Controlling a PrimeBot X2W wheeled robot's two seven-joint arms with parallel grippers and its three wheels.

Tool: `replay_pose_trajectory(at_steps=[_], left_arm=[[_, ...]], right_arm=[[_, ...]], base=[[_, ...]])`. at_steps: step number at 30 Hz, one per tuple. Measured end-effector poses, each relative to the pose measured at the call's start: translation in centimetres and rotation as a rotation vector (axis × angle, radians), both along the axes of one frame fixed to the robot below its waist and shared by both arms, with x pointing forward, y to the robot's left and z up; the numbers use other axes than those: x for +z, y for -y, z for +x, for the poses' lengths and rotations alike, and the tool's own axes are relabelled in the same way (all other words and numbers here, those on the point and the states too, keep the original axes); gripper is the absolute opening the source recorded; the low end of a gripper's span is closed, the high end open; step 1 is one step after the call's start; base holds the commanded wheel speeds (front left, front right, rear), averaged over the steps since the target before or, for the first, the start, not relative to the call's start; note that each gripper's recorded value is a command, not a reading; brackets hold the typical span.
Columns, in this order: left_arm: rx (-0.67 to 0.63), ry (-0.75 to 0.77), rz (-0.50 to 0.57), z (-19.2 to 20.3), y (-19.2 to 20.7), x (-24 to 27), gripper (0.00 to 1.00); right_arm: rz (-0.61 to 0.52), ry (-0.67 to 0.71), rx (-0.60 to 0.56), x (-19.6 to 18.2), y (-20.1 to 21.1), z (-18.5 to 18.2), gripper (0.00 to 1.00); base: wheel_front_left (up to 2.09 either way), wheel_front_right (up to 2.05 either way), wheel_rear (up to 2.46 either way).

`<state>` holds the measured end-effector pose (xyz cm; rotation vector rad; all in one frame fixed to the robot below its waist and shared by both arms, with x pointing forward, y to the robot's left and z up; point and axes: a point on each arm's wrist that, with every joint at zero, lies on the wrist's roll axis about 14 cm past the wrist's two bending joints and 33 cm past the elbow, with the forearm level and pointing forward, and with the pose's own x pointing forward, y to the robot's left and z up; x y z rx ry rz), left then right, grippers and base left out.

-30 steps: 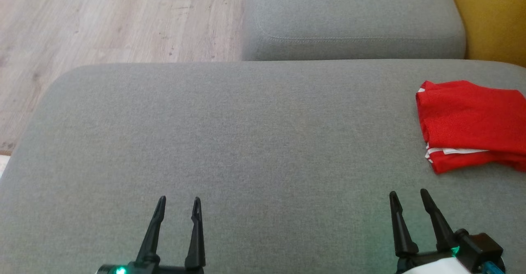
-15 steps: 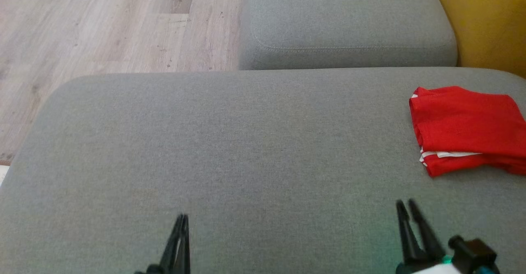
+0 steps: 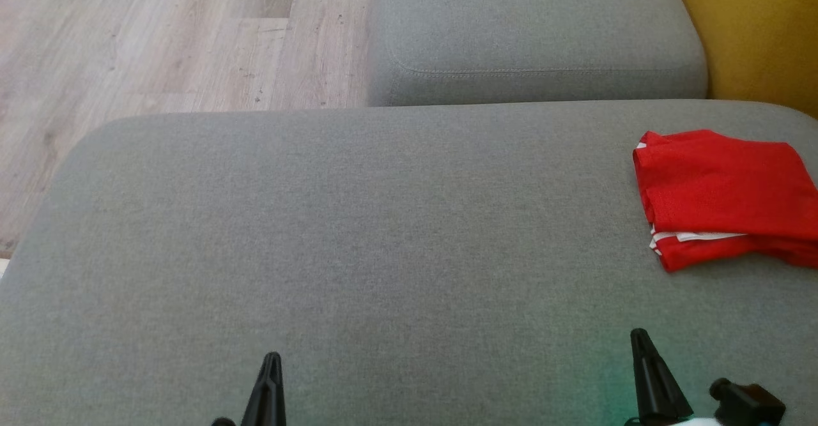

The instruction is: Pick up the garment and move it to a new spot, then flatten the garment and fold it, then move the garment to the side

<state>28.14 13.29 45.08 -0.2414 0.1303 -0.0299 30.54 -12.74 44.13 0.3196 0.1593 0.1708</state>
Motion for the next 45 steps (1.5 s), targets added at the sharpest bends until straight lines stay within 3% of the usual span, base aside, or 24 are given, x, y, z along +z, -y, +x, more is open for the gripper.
replay_pose_trajectory(at_steps=[45], left_arm=[[0.109,-0.095,-0.495,3.3,-2.4,-0.6,0.0]], right_arm=[[0.466,-0.088,-0.198,0.5,3.3,2.5,0.0]], base=[[0.0,0.0,0.0]])
